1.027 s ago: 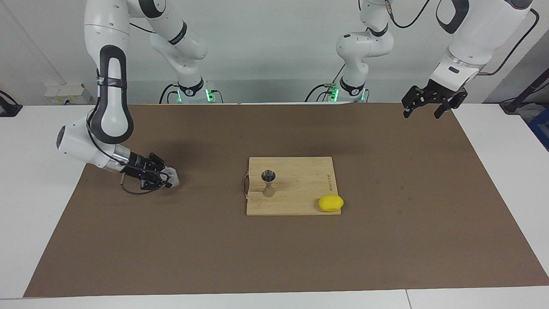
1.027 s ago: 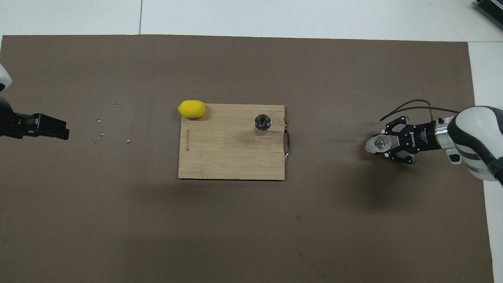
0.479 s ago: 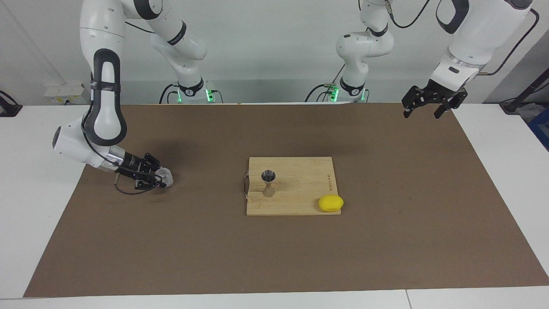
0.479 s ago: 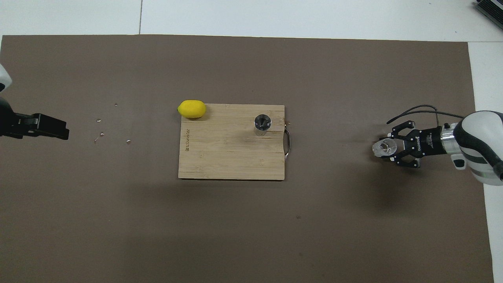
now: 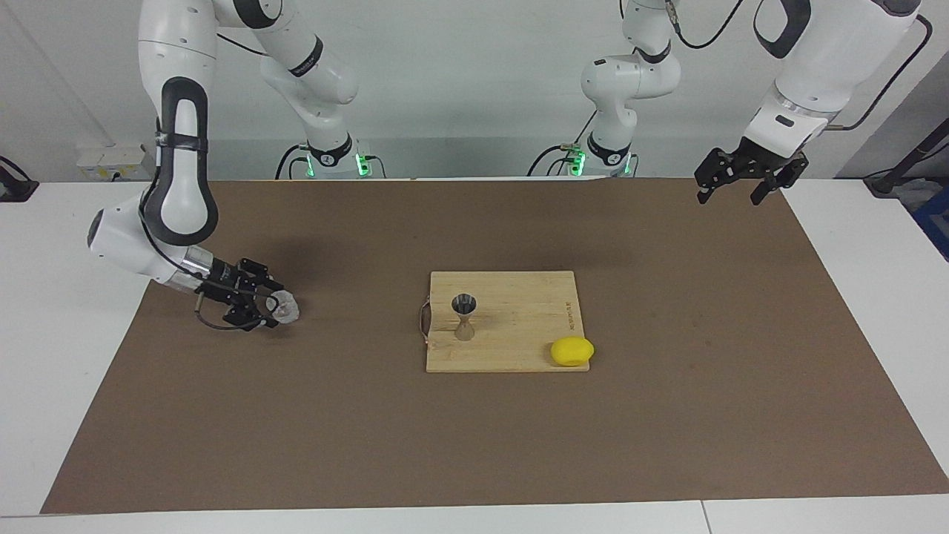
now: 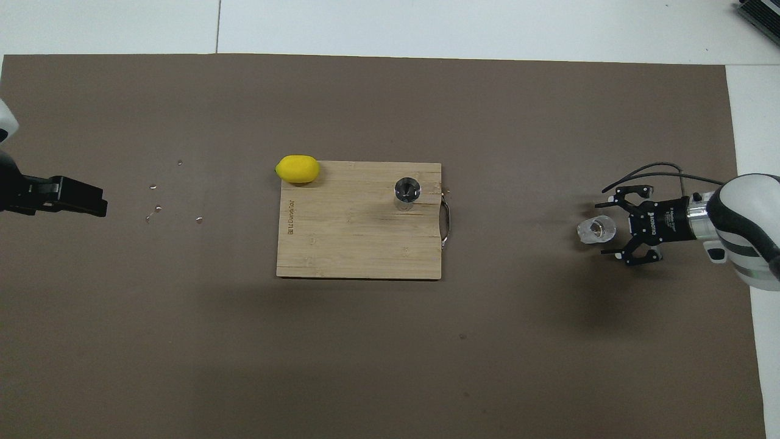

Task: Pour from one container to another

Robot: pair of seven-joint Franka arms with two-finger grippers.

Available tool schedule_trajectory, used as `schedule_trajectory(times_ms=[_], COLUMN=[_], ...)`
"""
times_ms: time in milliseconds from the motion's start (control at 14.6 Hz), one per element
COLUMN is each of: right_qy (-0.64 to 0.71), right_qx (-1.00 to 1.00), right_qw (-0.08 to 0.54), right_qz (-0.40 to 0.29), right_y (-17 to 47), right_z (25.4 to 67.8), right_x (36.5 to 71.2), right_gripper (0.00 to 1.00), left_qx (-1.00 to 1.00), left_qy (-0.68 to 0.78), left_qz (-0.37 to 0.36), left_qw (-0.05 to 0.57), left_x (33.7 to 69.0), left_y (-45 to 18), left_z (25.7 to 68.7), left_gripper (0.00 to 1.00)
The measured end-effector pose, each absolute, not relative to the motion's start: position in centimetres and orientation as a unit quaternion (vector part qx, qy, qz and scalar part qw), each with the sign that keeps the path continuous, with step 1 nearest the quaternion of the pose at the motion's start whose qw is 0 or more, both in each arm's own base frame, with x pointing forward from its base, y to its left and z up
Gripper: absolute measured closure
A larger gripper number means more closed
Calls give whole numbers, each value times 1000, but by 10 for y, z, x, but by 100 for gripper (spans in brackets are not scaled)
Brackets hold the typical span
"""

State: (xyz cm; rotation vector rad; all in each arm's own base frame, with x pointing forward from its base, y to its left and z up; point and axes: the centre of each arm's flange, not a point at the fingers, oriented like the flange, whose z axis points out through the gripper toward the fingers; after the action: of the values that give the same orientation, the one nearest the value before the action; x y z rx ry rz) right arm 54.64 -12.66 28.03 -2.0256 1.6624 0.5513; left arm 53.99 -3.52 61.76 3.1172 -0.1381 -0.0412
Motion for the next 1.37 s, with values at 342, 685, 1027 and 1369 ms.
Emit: schedule_trajectory(times_ms=[342, 685, 1027, 1369], right_qy=[511, 443, 415, 420], right_qx=[-831, -884, -899, -901], right_qw=[156, 83, 80, 85], right_qz=[157, 128, 109, 66], right_y=[-122, -98, -100, -105], right_z=[305, 320, 322, 327], right_x=[541, 547, 550, 560], right_gripper=[0, 0, 0, 0], left_qx=[999, 999, 999, 999], left_qy=[-44, -44, -44, -44], left_qz=[-13, -13, -13, -13], left_qw=[11, 11, 11, 11], left_x=[540, 540, 540, 540], left_y=[-35, -35, -35, -35], left_z=[618, 618, 618, 618], left_gripper=[0, 0, 0, 0])
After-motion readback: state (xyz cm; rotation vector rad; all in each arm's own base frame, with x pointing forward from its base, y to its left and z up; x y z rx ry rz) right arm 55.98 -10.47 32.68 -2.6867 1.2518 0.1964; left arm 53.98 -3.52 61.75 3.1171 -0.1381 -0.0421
